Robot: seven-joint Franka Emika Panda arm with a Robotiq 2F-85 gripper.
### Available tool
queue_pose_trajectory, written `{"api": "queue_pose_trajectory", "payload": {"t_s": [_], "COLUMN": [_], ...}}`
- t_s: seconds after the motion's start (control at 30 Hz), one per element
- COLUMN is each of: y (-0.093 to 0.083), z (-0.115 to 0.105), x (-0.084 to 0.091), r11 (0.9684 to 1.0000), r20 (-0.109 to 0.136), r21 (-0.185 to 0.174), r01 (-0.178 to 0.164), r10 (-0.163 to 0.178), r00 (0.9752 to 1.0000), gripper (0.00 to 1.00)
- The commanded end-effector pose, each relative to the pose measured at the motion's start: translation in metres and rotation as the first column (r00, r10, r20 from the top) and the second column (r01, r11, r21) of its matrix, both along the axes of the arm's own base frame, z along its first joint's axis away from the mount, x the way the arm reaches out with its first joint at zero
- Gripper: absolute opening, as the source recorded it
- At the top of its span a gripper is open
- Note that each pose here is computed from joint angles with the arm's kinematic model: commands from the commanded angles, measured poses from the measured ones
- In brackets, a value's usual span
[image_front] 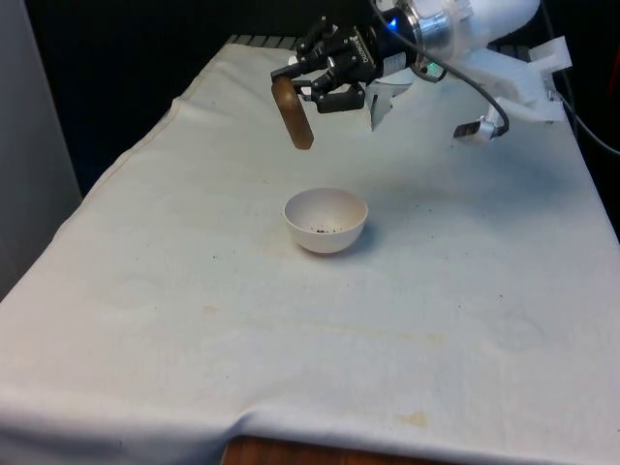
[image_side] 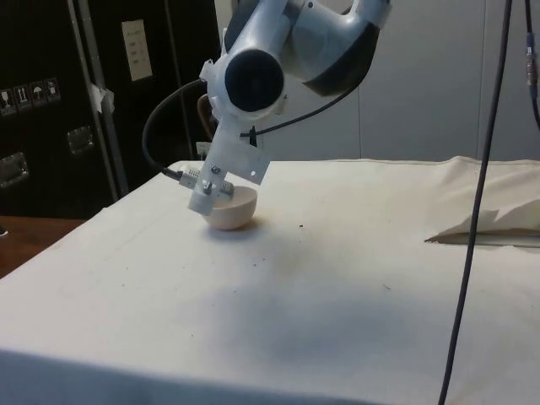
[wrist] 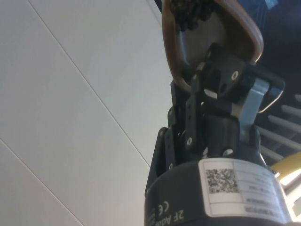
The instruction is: Pour the coffee beans from the cup into the bowl.
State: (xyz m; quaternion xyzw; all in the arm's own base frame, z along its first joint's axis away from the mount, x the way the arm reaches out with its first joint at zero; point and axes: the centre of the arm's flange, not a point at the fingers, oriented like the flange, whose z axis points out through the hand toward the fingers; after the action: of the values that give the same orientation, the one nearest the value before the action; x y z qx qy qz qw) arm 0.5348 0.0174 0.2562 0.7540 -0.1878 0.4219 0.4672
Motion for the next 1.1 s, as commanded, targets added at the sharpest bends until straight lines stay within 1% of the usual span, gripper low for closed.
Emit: {"api": "queue_pose_trajectory", "payload": {"t_s": [0.0, 0.07, 0.13, 0.17, 0.23, 0.27, 0.3, 0.4, 0.43, 0.5, 0.53, 0.57, 0.6, 0.7, 0.73, 0.8, 0.83, 0.87, 0.9, 0.93, 0.97, 1.0, 1.03, 1.07], "y": [0.001, 0.004, 0.005, 0.007, 0.009, 0.008, 0.010, 0.014, 0.017, 0.019, 0.021, 0.020, 0.022, 0.026, 0.028, 0.029, 0.028, 0.030, 0.030, 0.032, 0.032, 0.032, 0.033, 0.033], "z": [0.000, 0.001, 0.001, 0.001, 0.000, 0.001, 0.001, 0.001, 0.001, 0.001, 0.001, 0.001, 0.001, 0.001, 0.001, 0.001, 0.001, 0.001, 0.001, 0.000, 0.001, 0.001, 0.000, 0.000], "x": [0.000, 0.000, 0.000, 0.000, -0.001, -0.001, -0.001, -0.002, -0.003, -0.003, -0.003, -0.004, -0.003, -0.003, -0.004, -0.004, -0.005, -0.004, -0.003, -0.003, -0.003, -0.003, -0.002, -0.002], "r11": [1.0000, 0.9996, 0.9993, 0.9988, 0.9982, 0.9985, 0.9978, 0.9965, 0.9954, 0.9949, 0.9936, 0.9947, 0.9930, 0.9907, 0.9891, 0.9874, 0.9885, 0.9866, 0.9855, 0.9836, 0.9828, 0.9828, 0.9809, 0.9801], "r20": [0.000, 0.007, 0.009, 0.012, 0.014, 0.012, 0.016, 0.022, 0.024, 0.026, 0.030, 0.026, 0.032, 0.038, 0.042, 0.046, 0.040, 0.048, 0.049, 0.051, 0.053, 0.053, 0.056, 0.057], "r21": [-0.003, -0.027, -0.037, -0.048, -0.060, -0.054, -0.066, -0.084, -0.095, -0.101, -0.112, -0.103, -0.118, -0.135, -0.147, -0.158, -0.150, -0.163, -0.169, -0.180, -0.184, -0.184, -0.194, -0.198], "r01": [0.000, -0.004, -0.003, -0.001, 0.001, 0.004, 0.001, 0.003, 0.003, 0.004, 0.006, 0.007, 0.007, 0.009, 0.009, 0.012, 0.013, 0.011, 0.012, 0.013, 0.014, 0.014, 0.015, 0.016], "r10": [0.000, 0.004, 0.003, 0.002, 0.000, -0.003, 0.000, -0.002, -0.001, -0.001, -0.003, -0.005, -0.003, -0.004, -0.003, -0.004, -0.007, -0.004, -0.004, -0.003, -0.004, -0.004, -0.004, -0.005], "r00": [1.0000, 1.0000, 1.0000, 0.9999, 0.9999, 0.9999, 0.9999, 0.9998, 0.9997, 0.9997, 0.9995, 0.9996, 0.9995, 0.9993, 0.9991, 0.9989, 0.9992, 0.9989, 0.9988, 0.9987, 0.9986, 0.9986, 0.9984, 0.9984], "gripper": [0.05, 0.05, 0.05, 0.05, 0.05, 0.05, 0.05, 0.05, 0.05, 0.05, 0.05, 0.05, 0.05, 0.05, 0.05, 0.05, 0.05, 0.05, 0.05, 0.05, 0.05, 0.05, 0.05, 0.05]}}
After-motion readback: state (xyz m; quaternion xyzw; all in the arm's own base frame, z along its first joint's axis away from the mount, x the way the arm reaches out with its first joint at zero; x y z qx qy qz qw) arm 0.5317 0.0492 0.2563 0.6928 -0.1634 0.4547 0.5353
